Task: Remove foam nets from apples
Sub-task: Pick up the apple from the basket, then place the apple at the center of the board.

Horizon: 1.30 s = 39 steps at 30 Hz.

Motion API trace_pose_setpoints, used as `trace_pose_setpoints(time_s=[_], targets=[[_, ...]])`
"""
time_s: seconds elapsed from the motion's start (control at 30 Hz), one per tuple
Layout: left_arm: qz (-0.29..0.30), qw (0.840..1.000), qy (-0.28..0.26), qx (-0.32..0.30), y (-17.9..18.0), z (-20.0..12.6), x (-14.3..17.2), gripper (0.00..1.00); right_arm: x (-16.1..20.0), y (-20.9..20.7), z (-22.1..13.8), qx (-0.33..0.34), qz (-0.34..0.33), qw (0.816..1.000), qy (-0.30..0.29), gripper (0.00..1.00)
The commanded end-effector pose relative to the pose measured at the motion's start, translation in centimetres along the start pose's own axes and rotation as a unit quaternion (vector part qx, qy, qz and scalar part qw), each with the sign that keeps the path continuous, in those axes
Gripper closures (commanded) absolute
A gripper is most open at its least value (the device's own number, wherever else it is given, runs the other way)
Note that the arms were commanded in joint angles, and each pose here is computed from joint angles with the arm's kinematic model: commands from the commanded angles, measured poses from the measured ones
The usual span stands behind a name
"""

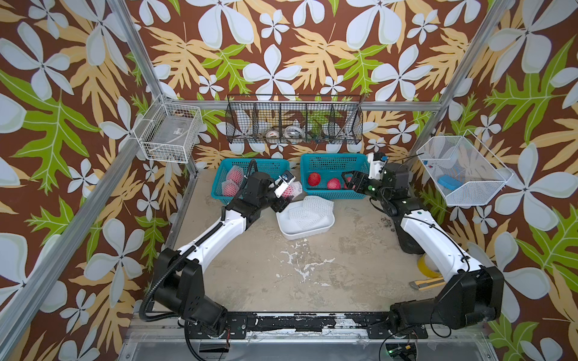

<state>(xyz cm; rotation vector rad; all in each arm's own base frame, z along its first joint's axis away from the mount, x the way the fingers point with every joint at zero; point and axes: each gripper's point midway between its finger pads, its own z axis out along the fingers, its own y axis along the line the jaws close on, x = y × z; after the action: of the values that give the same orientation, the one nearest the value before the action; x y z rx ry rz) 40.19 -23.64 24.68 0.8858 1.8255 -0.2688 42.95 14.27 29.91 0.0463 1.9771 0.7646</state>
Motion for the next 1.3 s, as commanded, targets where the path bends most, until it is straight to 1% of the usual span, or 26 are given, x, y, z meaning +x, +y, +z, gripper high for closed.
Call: trace_pose_setpoints(time_s=[0.0,0.07,0.17,0.23,0.3,0.37,0.43,0.5,0.6,0.63,0.77,0.83,0.9,1.0,1.07,1.17,1.27], targets=[[-0.106,0.991,-0.071,0.035,-2.7,-1.6,-2.1,0.27,1.7,2.0,-0.5,-0.028,-0.014,0.999,0.017,0.2],[-0.135,0.986,-0.089,0.05,-4.8,-3.0,-1.6,0.27,3.5,3.0,-0.8,-0.049,-0.022,0.998,0.041,0.19],[-0.163,0.977,-0.11,0.077,-7.7,-5.3,-0.3,0.27,6.1,4.5,-1.8,-0.084,-0.037,0.993,0.07,0.19],[-0.184,0.969,-0.119,0.116,-9.7,-6.6,0.6,0.27,8.1,6.4,-2.7,-0.123,-0.065,0.986,0.095,0.19],[-0.197,0.964,-0.118,0.134,-10.9,-7.4,1.7,0.27,10.0,7.9,-3.7,-0.144,-0.097,0.978,0.111,0.19],[-0.213,0.956,-0.122,0.163,-12.2,-8.0,2.7,0.26,11.7,8.6,-4.7,-0.162,-0.112,0.973,0.116,0.18],[-0.23,0.942,-0.136,0.203,-13.9,-8.4,3.3,0.26,13.3,8.2,-5.4,-0.168,-0.106,0.972,0.124,0.15],[-0.227,0.935,-0.136,0.234,-16.0,-8.4,4.3,0.26,14.8,7.5,-5.6,-0.167,-0.106,0.97,0.14,0.15],[-0.186,0.938,-0.131,0.26,-19.2,-7.7,5.7,0.26,16.9,6.3,-6.0,-0.158,-0.103,0.968,0.164,0.15],[-0.175,0.938,-0.136,0.265,-20.0,-7.5,6.1,0.26,17.8,6.4,-6.4,-0.17,-0.101,0.965,0.173,0.15],[-0.16,0.931,-0.18,0.274,-20.9,-7.3,7.8,0.26,19.7,6.7,-7.7,-0.194,-0.088,0.957,0.197,0.14],[-0.155,0.931,-0.18,0.275,-21.3,-6.5,8.9,0.26,20.7,6.5,-8.0,-0.193,-0.081,0.954,0.217,0.09],[-0.151,0.929,-0.181,0.286,-21.9,-5.7,9.4,0.26,21.8,5.4,-7.8,-0.167,-0.075,0.954,0.239,0.04],[-0.157,0.919,-0.202,0.302,-22.4,-5.3,9.5,0.26,23.7,4.5,-7.5,-0.147,-0.066,0.947,0.279,0.04],[-0.16,0.915,-0.209,0.306,-22.6,-4.9,9.5,0.26,24.6,4.3,-7.5,-0.139,-0.072,0.942,0.297,0.05],[-0.159,0.916,-0.206,0.306,-22.8,-3.9,9.8,0.26,25.5,4.1,-7.3,-0.119,-0.095,0.94,0.306,0.05],[-0.152,0.918,-0.206,0.304,-22.8,-3.7,10.0,0.26,26.4,3.7,-6.7,-0.108,-0.101,0.937,0.318,0.05]])
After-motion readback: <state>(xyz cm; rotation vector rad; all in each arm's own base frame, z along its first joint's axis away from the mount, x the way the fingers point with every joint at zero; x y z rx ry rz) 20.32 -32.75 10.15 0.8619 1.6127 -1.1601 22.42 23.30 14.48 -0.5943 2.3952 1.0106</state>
